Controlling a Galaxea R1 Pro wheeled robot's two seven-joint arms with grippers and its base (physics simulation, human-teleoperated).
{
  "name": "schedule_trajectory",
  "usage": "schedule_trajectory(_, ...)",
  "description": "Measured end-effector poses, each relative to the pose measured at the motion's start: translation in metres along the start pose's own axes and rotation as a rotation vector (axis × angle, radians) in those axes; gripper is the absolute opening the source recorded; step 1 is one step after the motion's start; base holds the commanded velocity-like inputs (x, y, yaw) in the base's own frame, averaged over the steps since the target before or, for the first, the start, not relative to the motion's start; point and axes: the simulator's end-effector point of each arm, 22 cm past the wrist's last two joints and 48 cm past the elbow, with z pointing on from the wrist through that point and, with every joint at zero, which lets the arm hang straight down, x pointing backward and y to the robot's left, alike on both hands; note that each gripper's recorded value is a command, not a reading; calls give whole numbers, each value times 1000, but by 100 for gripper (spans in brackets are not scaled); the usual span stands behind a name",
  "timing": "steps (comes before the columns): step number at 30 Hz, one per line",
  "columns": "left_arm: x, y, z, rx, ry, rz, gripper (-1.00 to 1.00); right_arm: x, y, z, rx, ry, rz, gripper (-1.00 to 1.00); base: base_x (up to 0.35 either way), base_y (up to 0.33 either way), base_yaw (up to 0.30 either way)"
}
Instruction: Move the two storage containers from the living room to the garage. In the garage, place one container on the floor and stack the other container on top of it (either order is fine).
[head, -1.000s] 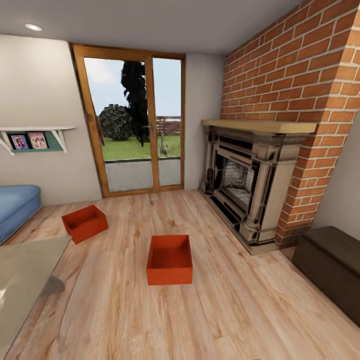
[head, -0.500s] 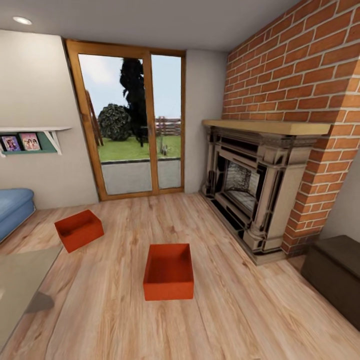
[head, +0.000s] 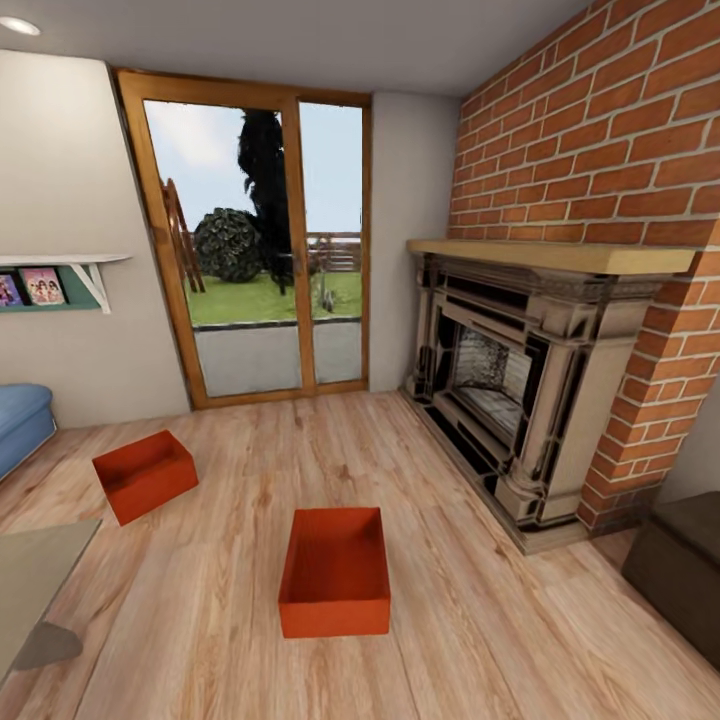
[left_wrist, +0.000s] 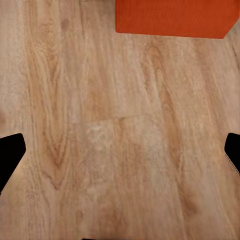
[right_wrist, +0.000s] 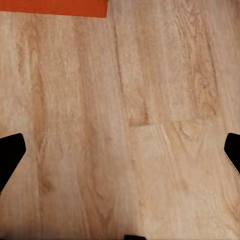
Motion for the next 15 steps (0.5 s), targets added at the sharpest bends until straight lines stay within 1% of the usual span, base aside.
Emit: schedule_trajectory(15, 0, 1, 0, -2, 0, 0, 100, 0, 0, 0, 0, 0, 0, 100, 346, 0, 0)
